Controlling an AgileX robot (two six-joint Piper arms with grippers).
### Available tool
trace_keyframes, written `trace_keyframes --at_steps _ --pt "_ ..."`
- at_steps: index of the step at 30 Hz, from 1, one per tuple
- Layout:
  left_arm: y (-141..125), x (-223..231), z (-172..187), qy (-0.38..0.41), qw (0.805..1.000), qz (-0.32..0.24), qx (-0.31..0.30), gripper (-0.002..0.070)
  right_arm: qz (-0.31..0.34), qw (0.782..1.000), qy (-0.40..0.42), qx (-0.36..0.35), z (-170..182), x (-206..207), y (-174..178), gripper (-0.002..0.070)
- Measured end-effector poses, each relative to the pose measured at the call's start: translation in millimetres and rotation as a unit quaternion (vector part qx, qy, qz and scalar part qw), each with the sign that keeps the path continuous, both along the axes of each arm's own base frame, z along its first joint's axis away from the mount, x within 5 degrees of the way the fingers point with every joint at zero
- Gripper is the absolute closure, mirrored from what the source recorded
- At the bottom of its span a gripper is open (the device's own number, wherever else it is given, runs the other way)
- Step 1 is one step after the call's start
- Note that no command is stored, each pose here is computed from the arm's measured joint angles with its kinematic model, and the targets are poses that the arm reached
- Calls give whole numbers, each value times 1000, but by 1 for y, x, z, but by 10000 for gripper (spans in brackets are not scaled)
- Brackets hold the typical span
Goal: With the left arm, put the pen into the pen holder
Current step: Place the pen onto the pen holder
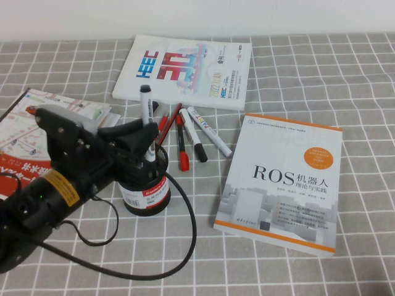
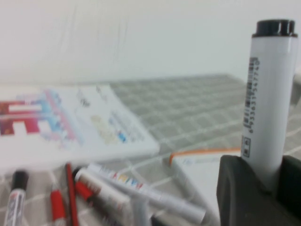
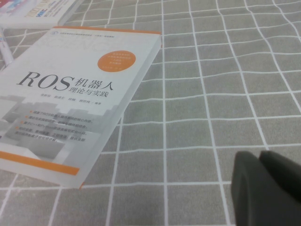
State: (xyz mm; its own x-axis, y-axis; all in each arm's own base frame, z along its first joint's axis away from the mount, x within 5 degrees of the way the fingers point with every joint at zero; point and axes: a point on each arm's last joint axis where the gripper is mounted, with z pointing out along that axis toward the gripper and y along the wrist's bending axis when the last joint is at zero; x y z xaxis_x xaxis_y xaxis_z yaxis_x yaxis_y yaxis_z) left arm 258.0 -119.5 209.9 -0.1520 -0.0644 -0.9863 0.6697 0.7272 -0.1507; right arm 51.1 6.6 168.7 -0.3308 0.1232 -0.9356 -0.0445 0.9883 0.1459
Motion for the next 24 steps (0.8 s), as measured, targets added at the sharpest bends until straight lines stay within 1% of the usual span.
trace_keyframes --at_steps 4,14,18,21,24 --pt "-1 5 -10 11 999 -3 31 566 0 1000 0 0 0 0 0 691" --pt "0 7 -21 39 997 5 62 566 0 1000 0 0 0 0 0 691" --pt "0 7 -22 36 997 5 74 564 0 1000 0 0 0 0 0 691" --pt "1 8 -22 37 996 8 79 518 0 1000 0 0 0 0 0 691" --pt "3 9 -23 45 996 20 79 447 0 1000 0 0 0 0 0 691"
